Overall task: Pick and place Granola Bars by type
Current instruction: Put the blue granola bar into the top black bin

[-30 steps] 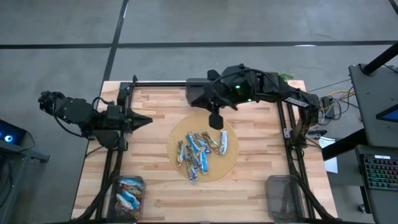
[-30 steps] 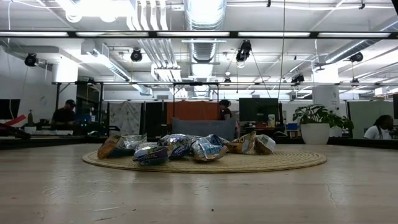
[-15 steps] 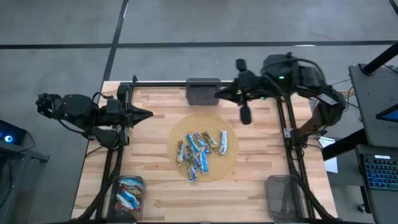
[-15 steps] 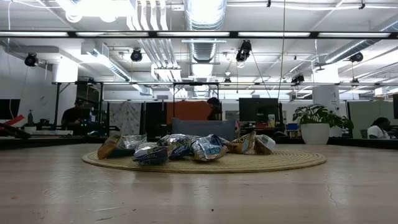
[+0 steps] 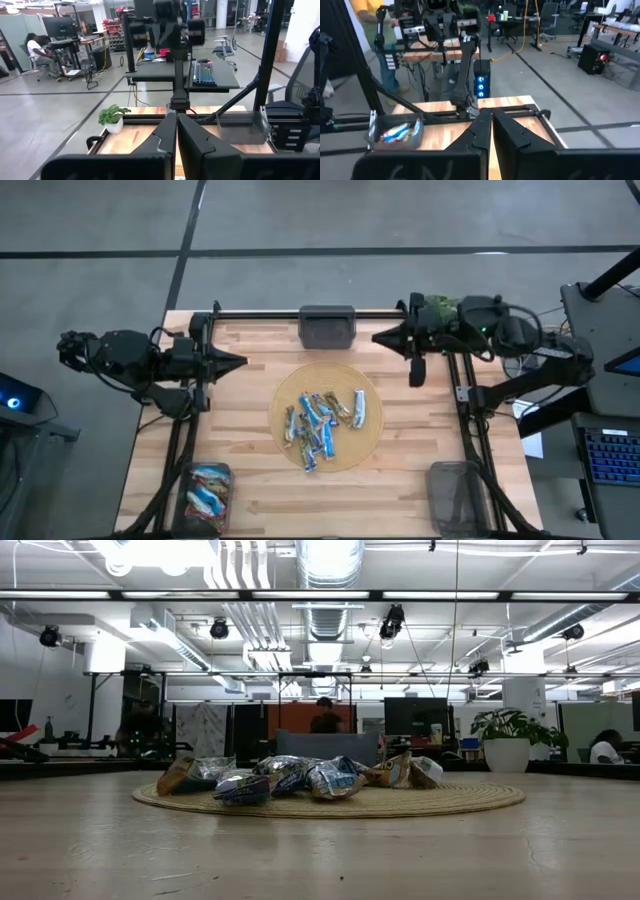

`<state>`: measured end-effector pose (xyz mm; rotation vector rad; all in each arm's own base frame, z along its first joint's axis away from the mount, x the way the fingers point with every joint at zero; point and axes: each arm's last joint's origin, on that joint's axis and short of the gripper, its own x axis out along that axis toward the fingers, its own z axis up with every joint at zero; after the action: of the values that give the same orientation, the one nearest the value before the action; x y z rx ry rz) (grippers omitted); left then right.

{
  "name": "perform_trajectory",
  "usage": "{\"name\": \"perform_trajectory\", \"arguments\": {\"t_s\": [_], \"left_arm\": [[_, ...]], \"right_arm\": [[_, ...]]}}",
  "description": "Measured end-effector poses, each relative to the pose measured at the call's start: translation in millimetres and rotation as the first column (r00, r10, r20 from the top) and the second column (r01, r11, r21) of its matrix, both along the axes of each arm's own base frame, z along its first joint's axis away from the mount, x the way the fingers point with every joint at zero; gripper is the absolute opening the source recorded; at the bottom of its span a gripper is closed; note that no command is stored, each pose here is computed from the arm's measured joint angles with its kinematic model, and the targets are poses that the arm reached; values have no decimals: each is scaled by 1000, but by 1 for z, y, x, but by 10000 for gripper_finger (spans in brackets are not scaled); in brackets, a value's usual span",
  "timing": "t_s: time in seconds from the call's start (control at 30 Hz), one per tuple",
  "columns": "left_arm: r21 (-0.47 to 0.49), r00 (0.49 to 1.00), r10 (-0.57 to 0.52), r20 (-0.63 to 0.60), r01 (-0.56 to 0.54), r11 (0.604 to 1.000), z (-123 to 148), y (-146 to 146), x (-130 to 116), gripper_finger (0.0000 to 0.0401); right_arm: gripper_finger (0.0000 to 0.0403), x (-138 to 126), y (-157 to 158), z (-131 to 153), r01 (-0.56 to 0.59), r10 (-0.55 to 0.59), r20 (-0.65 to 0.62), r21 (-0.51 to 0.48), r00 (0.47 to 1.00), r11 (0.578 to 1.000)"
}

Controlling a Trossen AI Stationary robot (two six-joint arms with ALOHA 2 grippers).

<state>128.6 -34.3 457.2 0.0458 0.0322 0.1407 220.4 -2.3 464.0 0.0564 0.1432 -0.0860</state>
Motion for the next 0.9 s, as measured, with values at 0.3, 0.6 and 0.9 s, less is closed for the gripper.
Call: {"name": "perform_trajectory", "arguments": {"t_s": [0.3,0.6,0.9], "left_arm": [[-10,998,50,-29,-50,999,-9,4,8,0],[-92,1000,-29,-1,29,995,-43,0,30,0],[-130,999,-20,39,25,991,-72,11,47,0]], "right_arm": [[8,10,2,-71,18,-13,-36,143,999,990],[8,5,4,-105,-21,4,109,148,994,989],[8,-5,4,-114,-19,1,105,174,994,985]]}}
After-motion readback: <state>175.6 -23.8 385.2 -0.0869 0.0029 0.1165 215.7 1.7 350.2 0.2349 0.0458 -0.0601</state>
